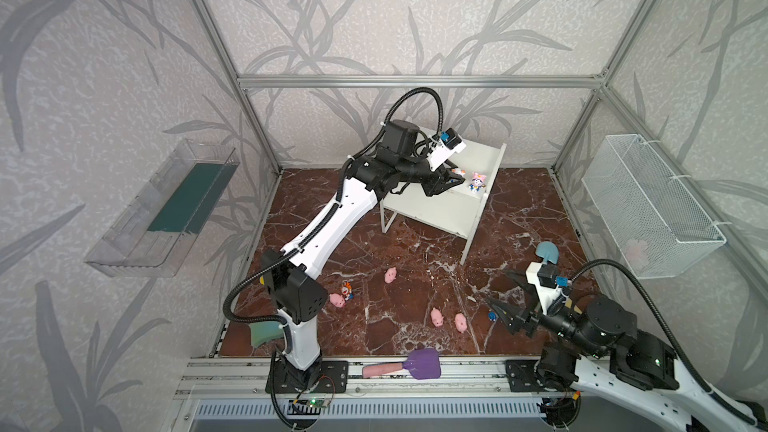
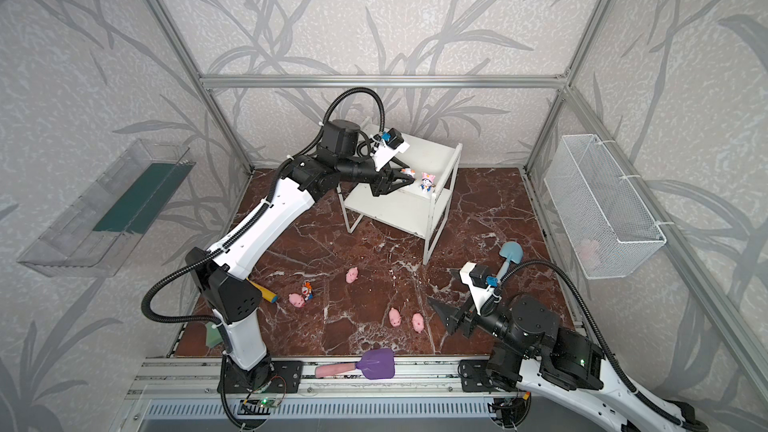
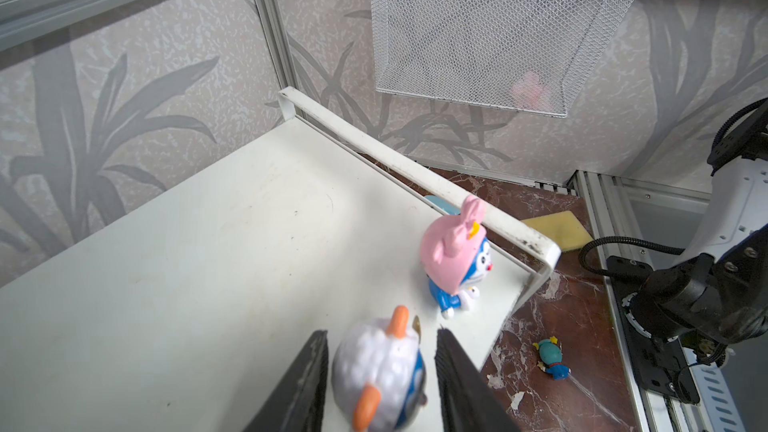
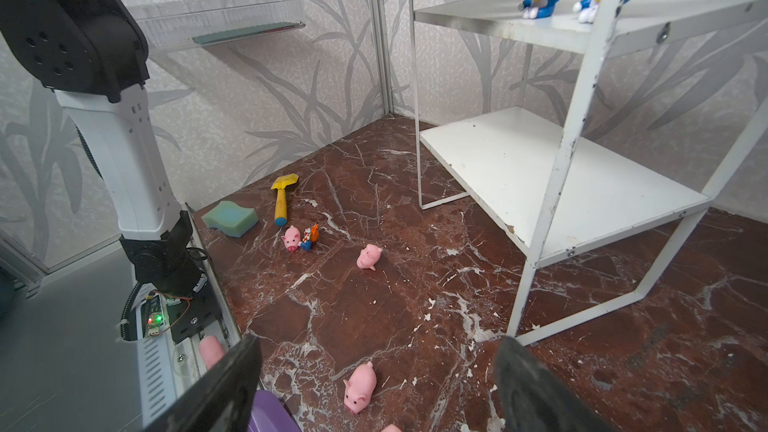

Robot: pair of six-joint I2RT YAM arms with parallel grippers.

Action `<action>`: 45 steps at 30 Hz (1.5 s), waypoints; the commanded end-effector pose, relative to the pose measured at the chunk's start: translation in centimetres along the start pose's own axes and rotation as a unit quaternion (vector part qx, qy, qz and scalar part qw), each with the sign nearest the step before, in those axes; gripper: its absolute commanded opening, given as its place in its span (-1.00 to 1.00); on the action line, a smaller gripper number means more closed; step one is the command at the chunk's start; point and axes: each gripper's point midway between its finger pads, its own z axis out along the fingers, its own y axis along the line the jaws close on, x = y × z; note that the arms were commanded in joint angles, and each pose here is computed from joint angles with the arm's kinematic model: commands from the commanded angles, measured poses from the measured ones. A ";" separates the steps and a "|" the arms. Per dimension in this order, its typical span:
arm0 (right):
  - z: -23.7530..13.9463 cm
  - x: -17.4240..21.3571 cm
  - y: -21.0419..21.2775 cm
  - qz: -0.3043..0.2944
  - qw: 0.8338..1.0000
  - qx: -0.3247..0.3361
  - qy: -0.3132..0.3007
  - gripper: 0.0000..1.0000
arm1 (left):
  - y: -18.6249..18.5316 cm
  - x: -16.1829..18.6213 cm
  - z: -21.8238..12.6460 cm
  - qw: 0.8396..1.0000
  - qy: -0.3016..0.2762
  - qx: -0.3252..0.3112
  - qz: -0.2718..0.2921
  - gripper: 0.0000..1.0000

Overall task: Place and organize the plastic toys onto the shelf
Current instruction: 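Lower the figurine beside the pink-hooded Doraemon and open the left gripper, then withdraw the left gripper while the right gripper moves over the teal-headed Doraemon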

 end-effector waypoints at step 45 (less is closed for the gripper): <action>0.3 23.9 -9.0 0.360 0.824 0.340 0.275 0.75 | -12.6 10.2 -19.1 0.978 -0.083 -0.146 -0.126 0.99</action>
